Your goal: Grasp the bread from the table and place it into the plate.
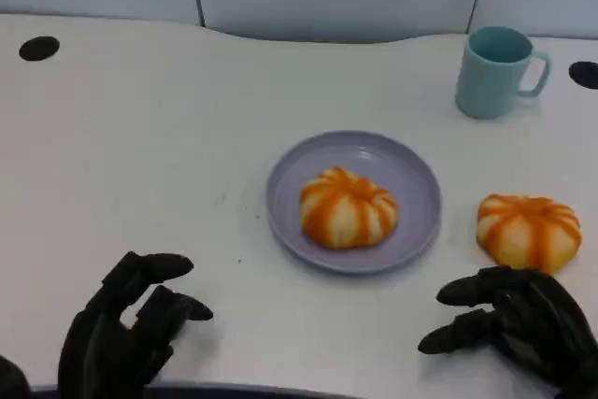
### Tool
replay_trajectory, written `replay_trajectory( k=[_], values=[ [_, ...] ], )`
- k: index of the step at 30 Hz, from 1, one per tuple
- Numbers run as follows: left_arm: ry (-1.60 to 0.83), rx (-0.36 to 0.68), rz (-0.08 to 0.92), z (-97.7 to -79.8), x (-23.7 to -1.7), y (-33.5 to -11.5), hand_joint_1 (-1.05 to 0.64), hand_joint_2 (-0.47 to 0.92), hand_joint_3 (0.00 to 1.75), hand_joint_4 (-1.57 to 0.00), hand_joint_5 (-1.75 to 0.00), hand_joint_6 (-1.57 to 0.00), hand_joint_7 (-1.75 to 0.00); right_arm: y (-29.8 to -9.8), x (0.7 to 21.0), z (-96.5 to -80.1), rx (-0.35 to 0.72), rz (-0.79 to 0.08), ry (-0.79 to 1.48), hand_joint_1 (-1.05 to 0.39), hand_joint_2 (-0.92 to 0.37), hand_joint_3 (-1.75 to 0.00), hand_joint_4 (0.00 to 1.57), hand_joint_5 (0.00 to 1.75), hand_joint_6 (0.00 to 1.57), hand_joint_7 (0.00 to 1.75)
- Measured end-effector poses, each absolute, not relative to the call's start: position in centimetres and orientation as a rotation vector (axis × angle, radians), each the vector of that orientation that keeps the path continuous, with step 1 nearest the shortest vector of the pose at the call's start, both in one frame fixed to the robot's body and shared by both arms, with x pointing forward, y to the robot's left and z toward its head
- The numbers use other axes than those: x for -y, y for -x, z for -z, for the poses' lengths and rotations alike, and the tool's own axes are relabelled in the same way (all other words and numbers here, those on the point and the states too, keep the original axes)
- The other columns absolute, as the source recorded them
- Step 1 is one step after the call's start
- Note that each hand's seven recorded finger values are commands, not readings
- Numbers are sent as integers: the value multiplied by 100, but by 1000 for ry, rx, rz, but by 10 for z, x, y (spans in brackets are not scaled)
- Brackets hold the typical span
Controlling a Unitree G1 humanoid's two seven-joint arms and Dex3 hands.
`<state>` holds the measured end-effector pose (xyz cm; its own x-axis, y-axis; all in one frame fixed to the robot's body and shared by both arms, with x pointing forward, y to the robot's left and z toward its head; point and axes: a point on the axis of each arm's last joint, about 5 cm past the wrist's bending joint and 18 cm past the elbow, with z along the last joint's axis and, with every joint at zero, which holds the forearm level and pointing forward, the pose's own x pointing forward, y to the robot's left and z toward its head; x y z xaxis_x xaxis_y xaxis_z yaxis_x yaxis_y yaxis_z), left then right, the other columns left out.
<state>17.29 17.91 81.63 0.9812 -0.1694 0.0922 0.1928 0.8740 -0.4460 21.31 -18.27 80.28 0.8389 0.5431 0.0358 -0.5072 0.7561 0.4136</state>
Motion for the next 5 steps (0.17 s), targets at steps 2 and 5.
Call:
replay_trajectory(
  k=[2,5],
  values=[
    [468,51,187,-816,-180,-173,-53,92,19,-26,-175,-38,-123,-214,183,-803,-90,-573,-426,-65,-92,-15,150,5,139,1],
    [464,53,180,-816,-181,-173,-54,92,18,-25,-175,-37,-124,-215,183,-803,-92,-570,-426,-66,-92,-15,150,6,140,1]
  ],
)
